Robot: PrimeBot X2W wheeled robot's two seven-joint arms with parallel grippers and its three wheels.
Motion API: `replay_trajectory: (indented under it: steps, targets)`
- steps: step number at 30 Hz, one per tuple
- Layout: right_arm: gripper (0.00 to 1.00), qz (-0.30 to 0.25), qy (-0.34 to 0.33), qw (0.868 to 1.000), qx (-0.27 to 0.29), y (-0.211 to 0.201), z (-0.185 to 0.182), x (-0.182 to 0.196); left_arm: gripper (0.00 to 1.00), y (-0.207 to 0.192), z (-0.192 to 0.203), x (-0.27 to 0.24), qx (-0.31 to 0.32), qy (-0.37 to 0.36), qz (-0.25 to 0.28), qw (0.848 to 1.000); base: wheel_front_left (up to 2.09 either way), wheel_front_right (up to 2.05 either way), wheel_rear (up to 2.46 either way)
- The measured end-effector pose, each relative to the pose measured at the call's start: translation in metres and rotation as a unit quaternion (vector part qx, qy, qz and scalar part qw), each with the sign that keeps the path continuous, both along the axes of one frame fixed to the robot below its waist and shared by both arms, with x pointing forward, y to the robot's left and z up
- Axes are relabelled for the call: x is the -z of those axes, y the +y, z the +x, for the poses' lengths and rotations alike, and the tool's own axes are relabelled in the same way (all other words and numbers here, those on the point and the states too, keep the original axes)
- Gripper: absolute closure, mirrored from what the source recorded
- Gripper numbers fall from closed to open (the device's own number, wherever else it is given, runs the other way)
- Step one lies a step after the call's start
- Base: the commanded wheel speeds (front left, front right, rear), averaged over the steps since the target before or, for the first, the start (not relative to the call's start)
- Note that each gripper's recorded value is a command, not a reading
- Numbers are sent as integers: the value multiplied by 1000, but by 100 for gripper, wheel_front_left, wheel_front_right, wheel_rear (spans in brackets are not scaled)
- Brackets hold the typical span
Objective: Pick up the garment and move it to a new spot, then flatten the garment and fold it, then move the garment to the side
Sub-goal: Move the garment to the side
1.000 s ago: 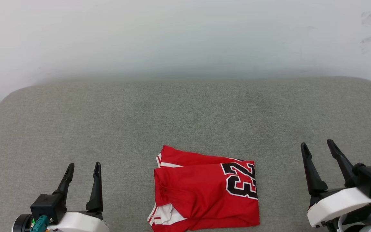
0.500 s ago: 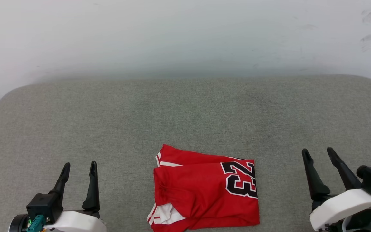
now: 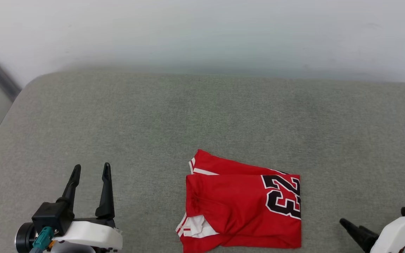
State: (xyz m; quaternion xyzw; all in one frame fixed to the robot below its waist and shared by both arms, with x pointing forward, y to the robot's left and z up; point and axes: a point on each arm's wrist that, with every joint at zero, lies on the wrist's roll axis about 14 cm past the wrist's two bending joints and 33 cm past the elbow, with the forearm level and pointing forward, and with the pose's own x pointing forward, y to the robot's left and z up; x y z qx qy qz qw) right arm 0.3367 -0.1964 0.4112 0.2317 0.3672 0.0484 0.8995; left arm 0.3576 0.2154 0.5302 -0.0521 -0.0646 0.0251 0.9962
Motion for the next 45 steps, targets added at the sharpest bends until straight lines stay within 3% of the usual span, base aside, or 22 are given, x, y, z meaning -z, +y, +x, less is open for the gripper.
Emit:
replay_trajectory:
  steps: [6, 11, 15, 16, 18, 21, 27, 34, 41, 45]
  targets:
    - [0, 106, 69, 991, -34, 54, 7, 23, 0, 9, -3, 5, -18, 6, -4, 1000, 0, 0, 0]
    - [0, 193, 81, 976, -53, 96, 27, 22, 0, 19, -2, 11, -36, 14, -6, 999, 0, 0, 0]
    - [0, 232, 81, 967, -58, 116, 40, 20, 0, 27, -3, 17, -48, 23, -6, 999, 0, 0, 0]
    - [56, 239, 83, 966, -62, 120, 41, 20, 0, 28, -2, 17, -50, 23, -5, 998, 0, 0, 0]
    - [100, 246, 84, 963, -69, 126, 42, 20, 0, 29, -1, 18, -50, 23, -5, 998, 0, 0, 0]
    - [100, 245, 71, 964, -80, 131, 45, 13, 0, 29, 1, 17, -48, 22, -1, 999, 0, 0, 0]
    - [100, 178, 24, 975, -130, 127, 46, -4, 0, 23, 6, 11, -33, 11, 5, 999, 0, 0, 0]
    - [100, -2, 12, 983, -181, 85, 33, 6, 0, -3, 22, 6, 12, 0, 7, 1000, 0, 0, 0]
    - [100, -150, -1, 978, -145, 13, 38, 4, 0, -56, 55, 0, 92, -17, 5, 996, 0, 0, 0]
    - [100, -220, -31, 971, -93, -38, 49, -11, 0, -96, 78, -3, 156, -31, 8, 987, 0, 0, 0]
